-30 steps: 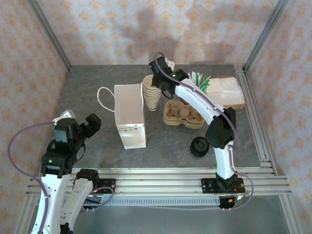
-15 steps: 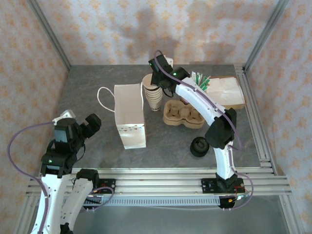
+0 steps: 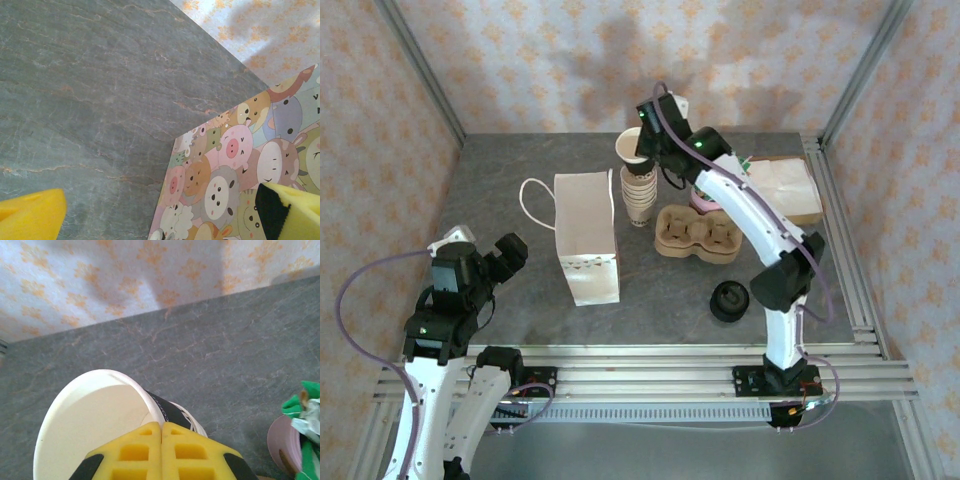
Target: Pack the takeout coffee
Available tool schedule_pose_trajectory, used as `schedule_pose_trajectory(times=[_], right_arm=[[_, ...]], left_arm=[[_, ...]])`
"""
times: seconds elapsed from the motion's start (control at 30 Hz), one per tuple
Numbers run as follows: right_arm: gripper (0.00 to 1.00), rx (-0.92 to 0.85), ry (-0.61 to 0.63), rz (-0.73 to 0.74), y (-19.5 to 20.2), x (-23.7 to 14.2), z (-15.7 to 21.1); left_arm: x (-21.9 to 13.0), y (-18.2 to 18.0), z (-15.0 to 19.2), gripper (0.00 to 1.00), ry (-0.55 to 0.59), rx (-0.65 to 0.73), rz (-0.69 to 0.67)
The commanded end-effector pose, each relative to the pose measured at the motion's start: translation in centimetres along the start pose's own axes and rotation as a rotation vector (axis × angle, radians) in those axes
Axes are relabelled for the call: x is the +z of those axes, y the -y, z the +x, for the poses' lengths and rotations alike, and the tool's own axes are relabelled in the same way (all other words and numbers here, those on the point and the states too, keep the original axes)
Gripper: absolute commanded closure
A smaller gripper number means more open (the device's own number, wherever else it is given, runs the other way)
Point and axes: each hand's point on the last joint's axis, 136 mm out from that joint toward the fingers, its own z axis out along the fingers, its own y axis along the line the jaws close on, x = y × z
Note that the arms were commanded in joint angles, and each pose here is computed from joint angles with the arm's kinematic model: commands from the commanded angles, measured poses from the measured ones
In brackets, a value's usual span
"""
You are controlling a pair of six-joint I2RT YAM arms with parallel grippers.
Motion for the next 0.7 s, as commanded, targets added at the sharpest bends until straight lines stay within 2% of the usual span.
schedule_pose_trajectory(times=[0.0,0.13,0.23,0.47,0.67], right_arm=[[1.0,0.036,0.121,-0.058,0.3,-6.8,-4.4],[1.0,0.051,0.133,-0.116,1.2,-10.9,-4.8],[1.0,0.043,0.097,-0.15,2.3,-13.4,-2.6],[1.0,0.066,-0.029,-0.19,5.5,-17.2,6.3],[1.0,0.113,-0.15,-0.2,7.8,-16.2,14.0]], left_arm=[[-0.6,0.3,-0.4,0.01,0.008,-0.004,0.011],[-0.5,0.6,-0.1,0.01,-0.009,-0.002,0.025],[-0.4,0.6,0.3,0.02,-0.024,-0.001,0.032],[0.1,1.1,1.6,0.02,-0.075,-0.009,0.081],[-0.3,1.2,2.3,0.04,-0.101,0.0,0.099]])
